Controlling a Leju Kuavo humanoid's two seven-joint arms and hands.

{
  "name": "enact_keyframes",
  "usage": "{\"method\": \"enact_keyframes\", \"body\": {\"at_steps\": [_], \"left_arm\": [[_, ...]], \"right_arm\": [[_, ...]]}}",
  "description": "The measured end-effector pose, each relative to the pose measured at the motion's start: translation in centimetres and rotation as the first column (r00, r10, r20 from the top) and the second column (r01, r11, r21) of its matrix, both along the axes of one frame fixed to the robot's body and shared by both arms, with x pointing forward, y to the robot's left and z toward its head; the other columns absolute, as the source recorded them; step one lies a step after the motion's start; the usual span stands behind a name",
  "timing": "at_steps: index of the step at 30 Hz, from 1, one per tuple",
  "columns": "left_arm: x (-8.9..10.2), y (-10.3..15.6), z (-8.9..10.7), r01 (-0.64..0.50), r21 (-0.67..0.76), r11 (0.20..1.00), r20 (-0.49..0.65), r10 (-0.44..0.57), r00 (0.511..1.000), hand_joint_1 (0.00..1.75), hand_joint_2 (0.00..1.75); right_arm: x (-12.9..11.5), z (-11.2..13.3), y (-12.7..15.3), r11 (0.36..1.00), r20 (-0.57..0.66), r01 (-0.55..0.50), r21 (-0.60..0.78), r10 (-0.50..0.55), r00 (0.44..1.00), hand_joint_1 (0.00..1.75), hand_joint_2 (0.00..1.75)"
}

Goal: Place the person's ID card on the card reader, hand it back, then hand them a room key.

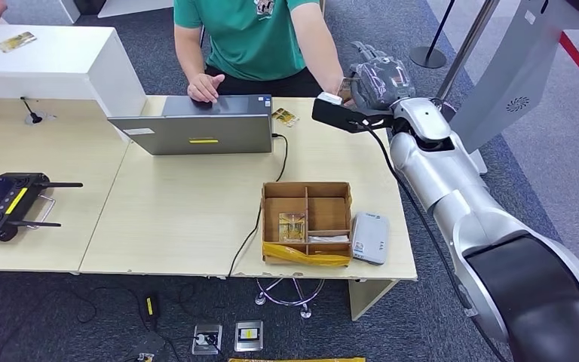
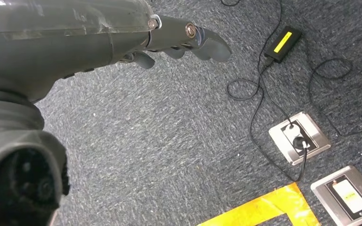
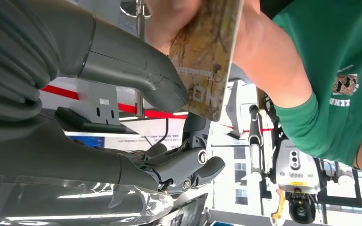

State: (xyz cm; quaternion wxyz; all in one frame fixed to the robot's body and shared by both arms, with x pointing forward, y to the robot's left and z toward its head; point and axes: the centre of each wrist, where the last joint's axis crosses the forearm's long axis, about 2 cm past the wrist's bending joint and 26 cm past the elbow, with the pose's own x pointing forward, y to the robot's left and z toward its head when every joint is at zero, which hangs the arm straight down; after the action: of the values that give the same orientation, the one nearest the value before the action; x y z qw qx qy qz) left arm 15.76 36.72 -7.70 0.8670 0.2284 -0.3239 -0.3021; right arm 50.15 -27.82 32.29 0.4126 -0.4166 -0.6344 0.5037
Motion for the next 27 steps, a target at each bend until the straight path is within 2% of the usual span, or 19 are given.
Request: {"method": "enact_keyframes", "body": {"at_steps": [7, 11, 20, 23, 27], "left_arm": [[0.3, 0.0, 0.1, 0.009, 0.000, 1.000, -0.002, -0.009, 1.000, 0.00, 0.00], [0.3, 0.0, 0.1, 0.010, -0.002, 1.000, -0.005, -0.010, 1.000, 0.00, 0.00], [0.2, 0.0, 0.1, 0.001, 0.000, 1.000, -0.003, -0.001, 1.000, 0.00, 0.00], [-0.2, 0.0, -0.1, -0.016, 0.004, 1.000, 0.005, 0.016, 1.000, 0.00, 0.00], [-1.6, 0.0, -0.5, -0.041, 0.006, 0.999, 0.014, 0.041, 0.999, 0.00, 0.00]], "right_arm": [[0.1, -1.2, -0.4, 1.000, -0.043, 0.023, -0.005, -0.023, 0.999, 1.72, 1.75], [0.0, -1.5, -0.6, 1.000, -0.053, 0.029, -0.011, -0.030, 0.998, 0.00, 1.75], [0.0, -1.8, -1.0, 0.999, 0.011, 0.033, -0.009, -0.033, 0.999, 0.00, 1.75], [0.0, -1.3, -2.0, 0.999, 0.121, 0.026, 0.025, -0.029, 0.992, 0.00, 1.75], [-0.2, 0.0, -4.3, 0.994, 0.312, 0.024, 0.111, -0.058, 0.948, 0.00, 1.75]]}}
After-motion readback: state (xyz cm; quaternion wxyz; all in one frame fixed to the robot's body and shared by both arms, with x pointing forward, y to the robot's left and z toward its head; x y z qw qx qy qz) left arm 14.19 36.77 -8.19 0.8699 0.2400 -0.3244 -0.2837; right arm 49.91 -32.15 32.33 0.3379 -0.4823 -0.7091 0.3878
